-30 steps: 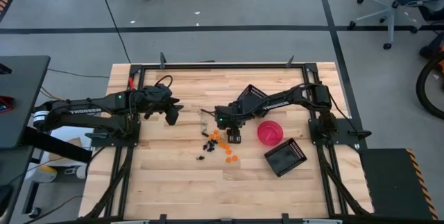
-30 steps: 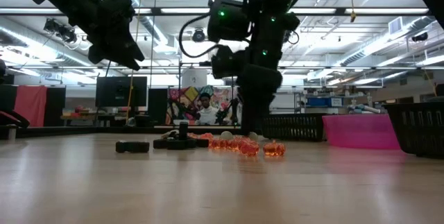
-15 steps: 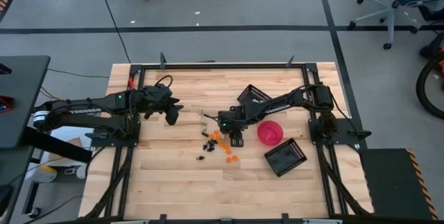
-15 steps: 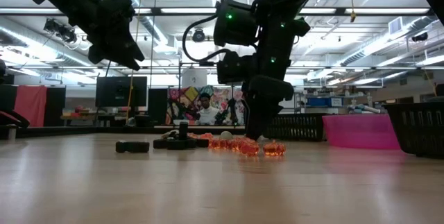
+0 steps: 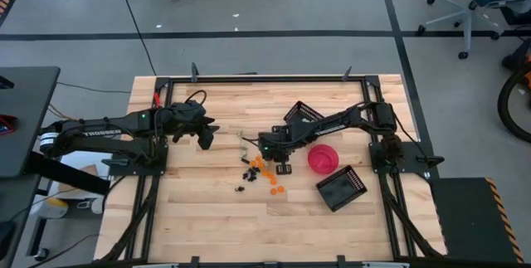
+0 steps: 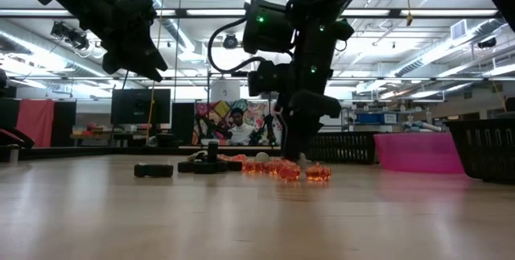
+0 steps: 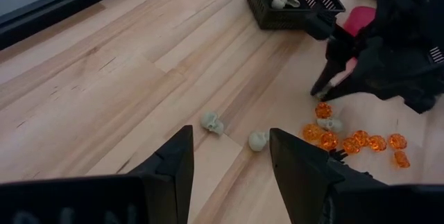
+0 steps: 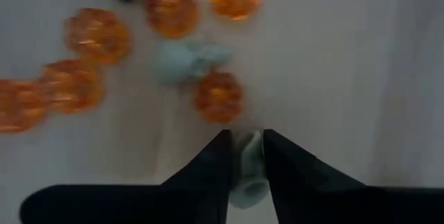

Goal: Sort Halloween decoration
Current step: Put the white skull toy into the top black basket

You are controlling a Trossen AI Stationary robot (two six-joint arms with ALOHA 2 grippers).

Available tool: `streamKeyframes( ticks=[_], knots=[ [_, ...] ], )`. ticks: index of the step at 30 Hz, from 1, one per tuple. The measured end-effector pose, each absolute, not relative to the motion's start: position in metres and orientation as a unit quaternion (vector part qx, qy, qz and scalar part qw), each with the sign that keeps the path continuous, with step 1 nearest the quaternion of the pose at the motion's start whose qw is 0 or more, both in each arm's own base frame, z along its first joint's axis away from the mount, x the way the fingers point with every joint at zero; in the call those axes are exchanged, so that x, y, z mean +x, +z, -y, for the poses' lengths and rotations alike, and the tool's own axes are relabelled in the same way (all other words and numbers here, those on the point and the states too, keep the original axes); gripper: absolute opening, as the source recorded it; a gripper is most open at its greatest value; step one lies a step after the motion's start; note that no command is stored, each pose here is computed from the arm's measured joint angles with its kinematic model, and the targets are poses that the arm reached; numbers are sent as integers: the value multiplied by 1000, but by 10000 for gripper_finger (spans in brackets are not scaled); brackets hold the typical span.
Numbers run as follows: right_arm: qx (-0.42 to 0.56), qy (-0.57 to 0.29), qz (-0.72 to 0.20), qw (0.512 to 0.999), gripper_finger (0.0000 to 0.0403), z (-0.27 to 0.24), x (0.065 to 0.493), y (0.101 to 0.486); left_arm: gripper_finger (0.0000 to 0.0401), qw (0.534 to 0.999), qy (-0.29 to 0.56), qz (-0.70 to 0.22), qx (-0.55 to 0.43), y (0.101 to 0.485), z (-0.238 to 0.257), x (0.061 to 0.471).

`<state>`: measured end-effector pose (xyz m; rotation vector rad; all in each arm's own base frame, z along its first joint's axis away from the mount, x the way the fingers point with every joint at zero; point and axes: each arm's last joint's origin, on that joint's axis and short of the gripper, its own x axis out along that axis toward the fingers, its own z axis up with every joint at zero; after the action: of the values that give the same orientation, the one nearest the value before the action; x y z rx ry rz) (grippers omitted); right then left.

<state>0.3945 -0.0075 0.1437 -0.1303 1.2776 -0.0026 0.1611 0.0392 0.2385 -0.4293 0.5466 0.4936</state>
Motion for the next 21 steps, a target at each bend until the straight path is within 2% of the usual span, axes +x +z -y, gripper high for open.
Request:
streamKeyframes(
  ticks=[7,13,21],
  knots=[
    [-72,7,-604,793,74,11,398,157,162,910,239,-265,-208,239,-39,161],
    [-104,-15,-624,775,74,22,403,185,162,910,240,-265,-208,238,-39,161],
    [-54,-55,-674,734,74,58,392,212,162,911,240,-265,-208,239,-39,161]
  ],
)
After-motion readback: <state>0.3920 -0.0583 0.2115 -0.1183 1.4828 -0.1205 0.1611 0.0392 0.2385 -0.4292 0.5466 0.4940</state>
